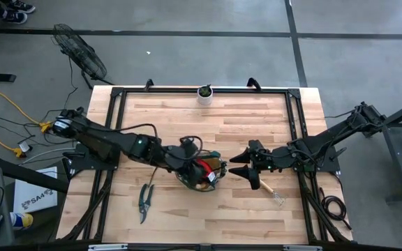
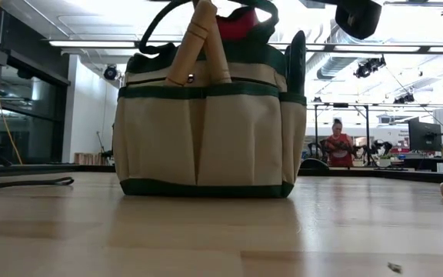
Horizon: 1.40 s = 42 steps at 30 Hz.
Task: Pick & Place Garden tools in Gardening bag
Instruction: Put the green shear scissors into the gardening bag
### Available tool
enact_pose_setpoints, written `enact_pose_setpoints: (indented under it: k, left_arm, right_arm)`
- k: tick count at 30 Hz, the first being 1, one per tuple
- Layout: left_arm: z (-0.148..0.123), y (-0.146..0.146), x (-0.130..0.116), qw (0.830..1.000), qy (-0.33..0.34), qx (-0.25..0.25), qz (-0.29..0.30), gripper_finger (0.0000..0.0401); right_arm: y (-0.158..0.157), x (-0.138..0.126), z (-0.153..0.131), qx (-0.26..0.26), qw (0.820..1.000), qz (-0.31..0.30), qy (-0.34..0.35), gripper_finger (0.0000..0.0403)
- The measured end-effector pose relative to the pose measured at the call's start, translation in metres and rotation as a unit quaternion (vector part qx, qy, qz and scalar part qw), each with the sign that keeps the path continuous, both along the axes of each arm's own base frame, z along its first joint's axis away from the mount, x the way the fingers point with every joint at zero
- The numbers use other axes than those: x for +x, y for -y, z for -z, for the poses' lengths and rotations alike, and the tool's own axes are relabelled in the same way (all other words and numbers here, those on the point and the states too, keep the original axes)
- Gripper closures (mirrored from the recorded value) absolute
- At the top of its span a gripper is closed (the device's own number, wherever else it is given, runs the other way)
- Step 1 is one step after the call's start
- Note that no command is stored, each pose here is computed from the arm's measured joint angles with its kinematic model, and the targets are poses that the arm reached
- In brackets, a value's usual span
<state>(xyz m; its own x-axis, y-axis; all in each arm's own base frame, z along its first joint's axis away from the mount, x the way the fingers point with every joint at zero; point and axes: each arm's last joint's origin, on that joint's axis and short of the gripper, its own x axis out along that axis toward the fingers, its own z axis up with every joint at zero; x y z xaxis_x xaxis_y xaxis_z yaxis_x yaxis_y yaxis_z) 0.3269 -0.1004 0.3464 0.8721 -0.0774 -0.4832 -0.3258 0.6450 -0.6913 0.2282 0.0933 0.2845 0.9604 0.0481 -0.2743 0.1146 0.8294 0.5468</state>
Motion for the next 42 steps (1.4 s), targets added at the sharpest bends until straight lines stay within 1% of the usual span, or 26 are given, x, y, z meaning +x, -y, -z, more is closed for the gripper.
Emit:
enact_pose_setpoints:
  k: [2, 4, 6, 9, 10, 15, 19, 21, 25, 27, 30, 35, 38, 42]
  left_arm:
    - [0.001, 0.003, 0.006, 1.0, 0.015, -0.005, 0.003, 0.027]
    - [0.009, 0.004, 0.011, 1.0, 0.002, -0.001, 0.005, 0.0295]
    - [0.016, 0.005, 0.014, 1.0, -0.014, -0.001, 0.013, 0.033]
    - [0.018, 0.007, 0.016, 0.999, -0.015, 0.004, 0.037, 0.0386]
    - [0.018, 0.007, 0.015, 0.999, -0.016, 0.007, 0.047, 0.0392]
    - [0.018, 0.009, 0.015, 0.995, -0.01, 0.036, 0.09, 0.0397]
    - [0.017, 0.012, 0.015, 0.986, 0.004, 0.058, 0.159, 0.0398]
    - [0.017, 0.012, 0.015, 0.983, 0.003, 0.065, 0.172, 0.04]
    - [0.021, 0.01, 0.014, 0.986, -0.016, 0.088, 0.143, 0.04]
    - [0.017, 0.007, 0.01, 0.986, -0.014, 0.106, 0.126, 0.04]
    - [0.004, 0.002, -0.001, 0.987, -0.005, 0.117, 0.112, 0.0401]
    - [0.002, -0.001, -0.025, 0.987, -0.07, 0.127, 0.074, 0.0401]
    - [0.0, -0.002, -0.04, 0.987, -0.103, 0.12, 0.031, 0.0401]
    - [0.007, 0.002, -0.055, 0.981, -0.162, 0.107, -0.03, 0.0401]
  right_arm:
    - [0.0, 0.0, 0.0, -0.001, 1.0, 0.001, 0.0, 0.0176]
    - [0.0, 0.0, 0.0, -0.001, 1.0, 0.001, 0.0, 0.0176]
    - [0.0, 0.0, 0.0, -0.001, 1.0, 0.001, 0.0, 0.0176]
    - [0.0, 0.0, 0.0, -0.002, 1.0, 0.001, 0.0, 0.0176]
    - [0.0, 0.0, 0.0, -0.002, 1.0, 0.001, -0.001, 0.0176]
    - [0.0, 0.0, 0.0, -0.003, 1.0, 0.001, -0.002, 0.0176]
    - [0.0, 0.0, 0.001, -0.003, 1.0, 0.001, -0.003, 0.0176]
    - [0.0, 0.0, 0.001, -0.004, 1.0, 0.001, -0.003, 0.0176]
    - [0.0, 0.0, 0.001, -0.005, 1.0, 0.001, -0.007, 0.0176]
    - [0.0, -0.001, 0.002, -0.007, 1.0, 0.001, -0.01, 0.0176]
    - [0.001, -0.001, 0.003, -0.006, 1.0, 0.002, -0.013, 0.0176]
    - [0.001, -0.001, 0.002, -0.006, 1.0, 0.002, -0.012, 0.0176]
    - [0.001, -0.001, 0.003, -0.006, 1.0, 0.002, -0.012, 0.0176]
    - [0.001, -0.001, 0.003, -0.006, 1.0, 0.002, -0.012, 0.0176]
